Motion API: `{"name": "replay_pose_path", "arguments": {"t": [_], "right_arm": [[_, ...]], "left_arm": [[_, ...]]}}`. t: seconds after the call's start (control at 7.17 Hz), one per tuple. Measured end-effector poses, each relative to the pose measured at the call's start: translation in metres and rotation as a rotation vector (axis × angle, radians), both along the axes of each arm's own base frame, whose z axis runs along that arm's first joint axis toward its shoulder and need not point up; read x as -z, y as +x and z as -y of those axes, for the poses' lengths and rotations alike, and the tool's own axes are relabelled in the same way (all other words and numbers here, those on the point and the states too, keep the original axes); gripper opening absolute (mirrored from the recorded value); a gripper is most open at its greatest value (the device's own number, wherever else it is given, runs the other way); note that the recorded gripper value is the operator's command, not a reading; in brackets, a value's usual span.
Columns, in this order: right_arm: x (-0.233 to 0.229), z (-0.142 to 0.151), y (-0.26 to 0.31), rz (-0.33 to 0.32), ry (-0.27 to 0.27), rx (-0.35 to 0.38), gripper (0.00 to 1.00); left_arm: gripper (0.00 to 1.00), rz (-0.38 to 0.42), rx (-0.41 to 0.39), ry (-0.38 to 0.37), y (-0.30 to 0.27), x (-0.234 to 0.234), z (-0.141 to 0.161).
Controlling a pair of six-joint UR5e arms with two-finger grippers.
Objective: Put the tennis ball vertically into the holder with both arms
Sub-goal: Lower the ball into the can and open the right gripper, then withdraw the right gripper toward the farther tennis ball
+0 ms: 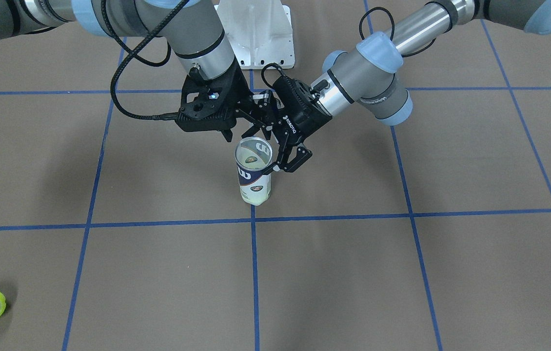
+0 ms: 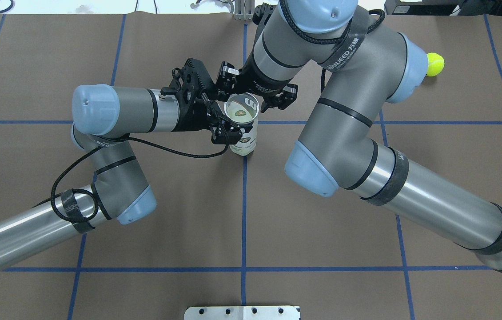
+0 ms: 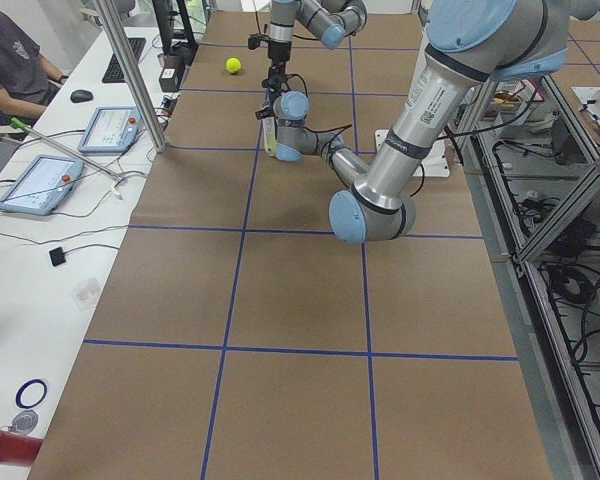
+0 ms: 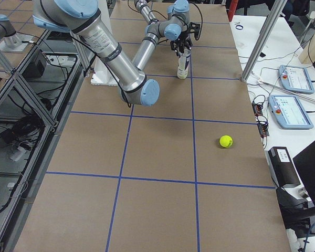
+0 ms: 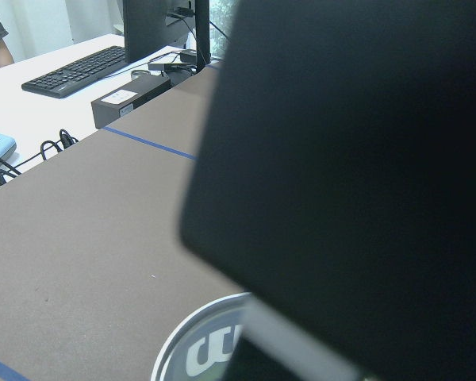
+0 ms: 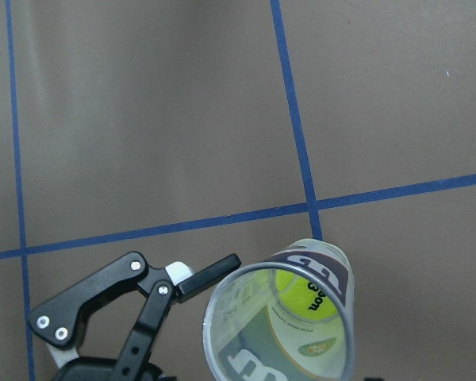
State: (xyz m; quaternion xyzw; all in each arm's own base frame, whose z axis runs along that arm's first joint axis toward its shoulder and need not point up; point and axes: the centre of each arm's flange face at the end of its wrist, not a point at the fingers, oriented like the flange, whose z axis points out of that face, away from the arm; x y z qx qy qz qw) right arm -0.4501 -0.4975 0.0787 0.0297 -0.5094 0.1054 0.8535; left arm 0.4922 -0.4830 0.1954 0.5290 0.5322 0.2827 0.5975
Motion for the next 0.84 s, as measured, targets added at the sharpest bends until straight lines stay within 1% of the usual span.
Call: {"name": "replay_pose_path", "arguments": {"t": [0.28,0.42,0.56,0.7,0.84], "right_arm": [[-0.013,0.014,0.018,-0.004,-0.016,-0.012,0.84],[-0.030,0.029,0.038,-0.009,-0.037,-0.021,0.84],[-0.056,0.048,0.065,-0.016,-0.052,-0.040,0.84],[-0.093,0.069,0.099,-0.036,-0.049,-0.066,0.84],[-0.135,0.093,0.135,-0.075,-0.035,-0.089,0.85]], "left_arm": [[0.96,0.000,0.000,0.000,0.000,0.000,0.000],[0.96,-0.001,0.001,0.000,0.000,0.000,0.000],[0.96,-0.002,0.001,0.001,-0.001,0.000,0.000],[0.96,-0.002,0.002,0.001,-0.001,0.001,0.000],[0.96,-0.003,0.001,-0.001,-0.001,0.000,0.000]]}}
